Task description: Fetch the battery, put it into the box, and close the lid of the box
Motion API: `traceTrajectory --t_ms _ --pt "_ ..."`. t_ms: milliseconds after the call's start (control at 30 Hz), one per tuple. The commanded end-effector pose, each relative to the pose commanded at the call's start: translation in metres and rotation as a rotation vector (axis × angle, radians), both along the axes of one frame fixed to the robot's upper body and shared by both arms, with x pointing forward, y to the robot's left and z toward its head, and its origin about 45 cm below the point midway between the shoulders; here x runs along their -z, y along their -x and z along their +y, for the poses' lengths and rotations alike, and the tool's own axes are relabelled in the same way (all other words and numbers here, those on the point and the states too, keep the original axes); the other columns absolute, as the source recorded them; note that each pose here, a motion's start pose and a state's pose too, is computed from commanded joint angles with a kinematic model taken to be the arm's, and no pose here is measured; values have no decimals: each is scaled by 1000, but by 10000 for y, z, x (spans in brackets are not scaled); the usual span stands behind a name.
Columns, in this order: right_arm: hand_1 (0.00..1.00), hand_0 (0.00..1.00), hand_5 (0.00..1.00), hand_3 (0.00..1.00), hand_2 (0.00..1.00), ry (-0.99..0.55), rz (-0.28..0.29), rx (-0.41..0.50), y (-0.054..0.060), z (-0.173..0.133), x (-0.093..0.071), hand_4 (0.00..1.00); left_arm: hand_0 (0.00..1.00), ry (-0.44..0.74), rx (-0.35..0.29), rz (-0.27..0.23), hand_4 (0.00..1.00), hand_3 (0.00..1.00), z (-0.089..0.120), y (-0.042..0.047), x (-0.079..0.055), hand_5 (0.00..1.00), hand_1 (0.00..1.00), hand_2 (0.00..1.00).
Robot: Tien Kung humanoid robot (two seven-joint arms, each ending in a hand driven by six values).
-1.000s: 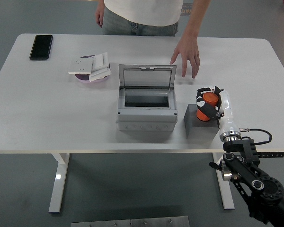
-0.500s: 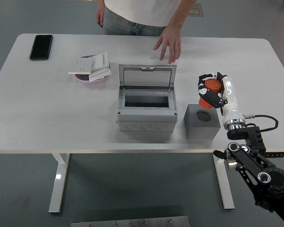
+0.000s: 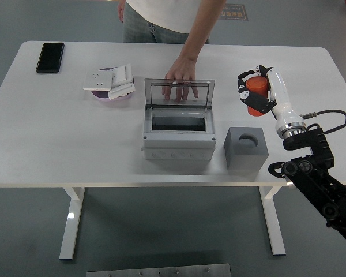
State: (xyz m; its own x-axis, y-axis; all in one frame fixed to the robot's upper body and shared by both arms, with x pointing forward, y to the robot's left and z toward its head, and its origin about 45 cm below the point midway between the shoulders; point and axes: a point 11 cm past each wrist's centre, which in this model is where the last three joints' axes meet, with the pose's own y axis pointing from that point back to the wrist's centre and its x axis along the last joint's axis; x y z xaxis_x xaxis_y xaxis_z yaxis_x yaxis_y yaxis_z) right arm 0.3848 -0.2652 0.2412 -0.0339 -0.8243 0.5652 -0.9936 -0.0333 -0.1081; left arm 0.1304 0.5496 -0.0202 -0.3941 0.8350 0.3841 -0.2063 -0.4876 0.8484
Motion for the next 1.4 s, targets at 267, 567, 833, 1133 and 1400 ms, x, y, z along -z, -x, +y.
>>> traceTrajectory --t_ms 267,567,833,1133,1400 --pt "239 236 2 328 321 160 -4 -53 -6 222 -59 176 582 -4 -4 -4 564 549 22 -17 -20 69 751 594" --pt "237 250 2 321 316 323 47 -111 -12 485 32 142 582 -5 -10 3 567 549 33 4 -22 73 751 595" --pt "236 246 2 320 313 461 120 -149 -37 722 148 124 582 2 -13 14 569 548 11 61 11 77 751 594" --pt "236 245 2 320 312 550 141 -241 -51 1043 228 122 582 6 -15 16 570 547 -2 89 29 77 751 594" --pt "235 250 2 318 311 574 137 -286 -69 1210 212 121 582 7 -15 16 570 547 -7 84 32 78 750 593"
